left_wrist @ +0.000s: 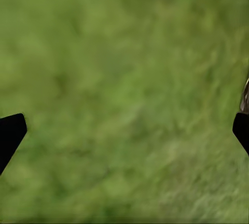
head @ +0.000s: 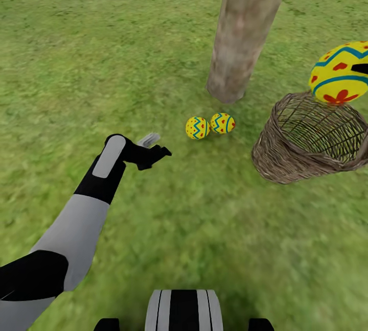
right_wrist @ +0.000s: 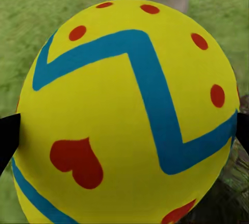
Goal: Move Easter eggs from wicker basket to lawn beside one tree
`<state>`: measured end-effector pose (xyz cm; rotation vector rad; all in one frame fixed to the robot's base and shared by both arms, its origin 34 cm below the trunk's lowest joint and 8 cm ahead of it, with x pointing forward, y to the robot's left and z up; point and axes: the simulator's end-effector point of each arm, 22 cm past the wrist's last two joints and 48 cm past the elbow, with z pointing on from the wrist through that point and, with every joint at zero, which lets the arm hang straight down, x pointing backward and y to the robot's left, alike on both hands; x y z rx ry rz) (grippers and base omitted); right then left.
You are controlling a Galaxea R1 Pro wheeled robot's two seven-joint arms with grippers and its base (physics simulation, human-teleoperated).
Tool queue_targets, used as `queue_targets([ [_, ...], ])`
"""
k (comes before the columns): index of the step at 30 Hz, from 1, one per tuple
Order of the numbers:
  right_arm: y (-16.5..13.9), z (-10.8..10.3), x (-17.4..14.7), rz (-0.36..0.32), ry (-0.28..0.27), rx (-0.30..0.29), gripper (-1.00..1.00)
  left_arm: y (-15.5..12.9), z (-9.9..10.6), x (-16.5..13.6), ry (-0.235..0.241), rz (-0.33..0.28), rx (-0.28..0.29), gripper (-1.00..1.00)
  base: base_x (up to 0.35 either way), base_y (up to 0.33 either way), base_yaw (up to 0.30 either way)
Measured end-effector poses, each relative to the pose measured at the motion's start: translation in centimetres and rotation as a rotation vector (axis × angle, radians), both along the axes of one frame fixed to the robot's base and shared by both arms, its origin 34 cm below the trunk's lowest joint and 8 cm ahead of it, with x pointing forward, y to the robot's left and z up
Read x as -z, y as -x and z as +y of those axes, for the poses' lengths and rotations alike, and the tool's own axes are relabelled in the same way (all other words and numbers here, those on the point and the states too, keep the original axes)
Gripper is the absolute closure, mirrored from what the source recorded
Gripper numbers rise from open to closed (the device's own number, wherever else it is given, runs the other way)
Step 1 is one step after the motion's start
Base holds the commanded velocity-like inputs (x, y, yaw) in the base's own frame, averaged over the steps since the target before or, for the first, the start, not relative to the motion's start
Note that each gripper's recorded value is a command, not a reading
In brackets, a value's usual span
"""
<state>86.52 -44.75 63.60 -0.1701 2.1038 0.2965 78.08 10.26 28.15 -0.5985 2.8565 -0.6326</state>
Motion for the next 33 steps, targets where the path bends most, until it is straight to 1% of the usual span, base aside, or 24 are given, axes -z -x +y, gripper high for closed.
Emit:
queue_targets([
  [1,0.0,-0.1,-0.9,-0.014,-0.027,0.002,1.0,0.1,0.0,0.1,-0.001,0.002,-0.001,-1.0,0.0,0.219,0.0],
  [3,0.1,0.1,-1.7,-0.027,-0.057,-0.001,1.0,0.1,0.2,0.2,-0.005,0.004,-0.001,-1.0,0.0,0.273,0.0],
  [6,0.1,0.7,-1.7,-0.025,-0.077,-0.013,1.0,0.0,0.1,0.1,-0.004,0.002,-0.001,-1.0,0.0,0.3,0.0],
  [8,0.2,1.9,-1.3,-0.014,-0.082,-0.036,1.0,0.0,0.1,0.1,-0.002,0.0,-0.001,-1.0,0.0,0.319,0.0],
  [11,0.3,5.0,1.0,0.032,-0.107,-0.09,1.0,0.0,0.0,0.0,0.003,-0.001,0.0,-1.0,0.0,0.329,0.0],
  [13,0.2,7.3,2.1,0.053,-0.144,-0.122,1.0,0.0,0.0,0.0,0.003,-0.001,0.0,-1.0,0.0,0.33,0.0],
  [14,0.2,8.8,2.8,0.07,-0.171,-0.143,1.0,0.0,0.0,0.0,0.002,-0.001,-0.001,-1.0,0.0,0.331,0.0],
  [19,-0.2,12.7,4.5,0.102,-0.249,-0.187,1.0,0.1,0.0,0.2,0.001,0.003,-0.001,-1.0,0.0,0.331,0.0],
  [20,-0.2,13.6,5.2,0.112,-0.251,-0.195,1.0,0.1,0.0,0.2,0.001,0.003,-0.001,-1.0,0.0,0.331,0.0],
  [21,-0.3,14.8,6.2,0.127,-0.24,-0.207,1.0,0.0,0.0,0.2,0.001,0.002,-0.001,-1.0,0.0,0.331,0.0],
  [23,-0.3,17.5,8.1,0.15,-0.22,-0.238,1.0,-0.1,0.2,0.2,-0.002,0.0,-0.011,-1.0,0.0,0.319,0.0],
  [24,-0.4,20.3,9.4,0.158,-0.212,-0.264,1.0,-0.4,0.4,0.1,-0.003,-0.007,-0.03,-1.0,0.0,0.26,0.0],
  [28,-0.7,24.7,11.9,0.137,-0.183,-0.277,1.0,-0.6,0.8,0.1,-0.009,-0.011,-0.044,-1.0,0.0,0.067,0.0],
  [29,-0.4,25.3,13.3,0.133,-0.176,-0.268,1.0,-0.6,0.9,0.2,-0.011,-0.009,-0.045,-1.0,0.0,0.01,0.0],
  [30,-0.3,25.4,14.7,0.127,-0.157,-0.248,1.0,-0.5,0.8,0.2,-0.011,-0.009,-0.044,-1.0,0.0,0.006,0.0],
  [31,-0.4,25.3,15.5,0.12,-0.139,-0.231,1.0,-0.5,0.8,0.2,-0.011,-0.008,-0.044,-1.0,0.0,0.003,0.0],
  [32,0.0,25.1,17.1,0.118,-0.113,-0.207,1.0,-0.5,0.8,0.3,-0.012,-0.007,-0.044,-1.0,0.0,0.002,0.0],
  [33,1.0,25.1,19.1,0.135,-0.099,-0.185,1.0,-0.5,0.9,0.3,-0.013,-0.007,-0.044,-1.0,0.0,0.0,0.0],
])
